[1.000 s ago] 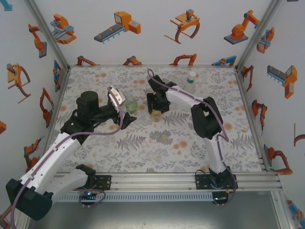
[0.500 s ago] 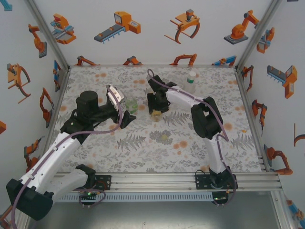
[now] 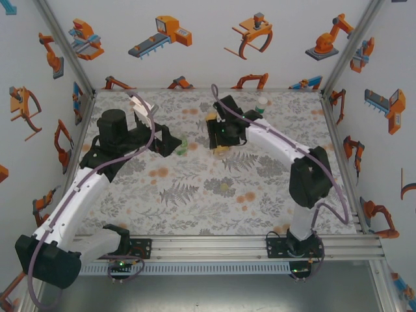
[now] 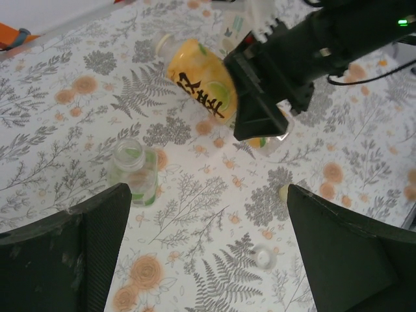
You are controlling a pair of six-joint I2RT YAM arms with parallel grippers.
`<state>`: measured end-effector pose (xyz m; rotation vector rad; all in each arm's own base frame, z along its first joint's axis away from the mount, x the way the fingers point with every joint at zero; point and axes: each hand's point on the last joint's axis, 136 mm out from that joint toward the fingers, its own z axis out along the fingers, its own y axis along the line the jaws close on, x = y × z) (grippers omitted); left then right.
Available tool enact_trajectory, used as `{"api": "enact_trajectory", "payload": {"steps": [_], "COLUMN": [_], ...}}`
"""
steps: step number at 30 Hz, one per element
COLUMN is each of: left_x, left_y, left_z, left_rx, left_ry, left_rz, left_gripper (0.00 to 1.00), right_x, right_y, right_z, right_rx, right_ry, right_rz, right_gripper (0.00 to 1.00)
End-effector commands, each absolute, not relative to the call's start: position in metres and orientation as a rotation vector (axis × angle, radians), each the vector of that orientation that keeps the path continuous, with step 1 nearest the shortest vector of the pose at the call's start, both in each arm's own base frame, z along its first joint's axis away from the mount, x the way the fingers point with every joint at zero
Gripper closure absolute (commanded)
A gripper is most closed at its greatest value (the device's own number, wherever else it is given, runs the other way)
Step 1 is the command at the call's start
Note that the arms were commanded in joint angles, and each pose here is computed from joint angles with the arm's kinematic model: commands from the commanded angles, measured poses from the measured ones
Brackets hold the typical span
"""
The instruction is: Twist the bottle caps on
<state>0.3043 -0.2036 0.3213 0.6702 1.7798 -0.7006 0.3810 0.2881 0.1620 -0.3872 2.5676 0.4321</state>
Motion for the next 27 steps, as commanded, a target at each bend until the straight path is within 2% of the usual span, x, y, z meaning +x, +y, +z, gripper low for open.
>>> {"api": "enact_trajectory", "payload": {"steps": [1, 8, 15, 20, 27], "left_x": [0.304, 0.292, 0.271, 0.244, 0.211], "left_y": [-0.198, -0.206, -0.224, -0.248, -0.277], "left_z": [0.352, 0.387, 0.416, 0.43, 0.457], "left_rx": [0.568, 0.521, 0.636, 0.771, 0.883], "left_ry": [1.715, 1.561, 1.422, 1.31, 1.153], "left_rz": [-0.778, -0.974, -1.097, -1.151, -1.193], "left_gripper": [0.03, 0.03, 0.01, 0.04, 0.04], "right_x": [0.374, 0.345, 0.298, 0.261, 0.211], "right_y": [0.29, 0.293, 0.286, 0.277, 0.275], "right_z": [0.21, 0.297, 0.377, 0.413, 0.436], "right_rx": [-0.485, -0.584, -0.666, -0.736, -0.91], "right_ry": [2.415, 2.102, 1.696, 1.443, 1.246], "right_rz": [0.505, 0.695, 0.855, 0.91, 0.984], "right_gripper": [0.61, 0.67, 0.79, 0.86, 0.87]}}
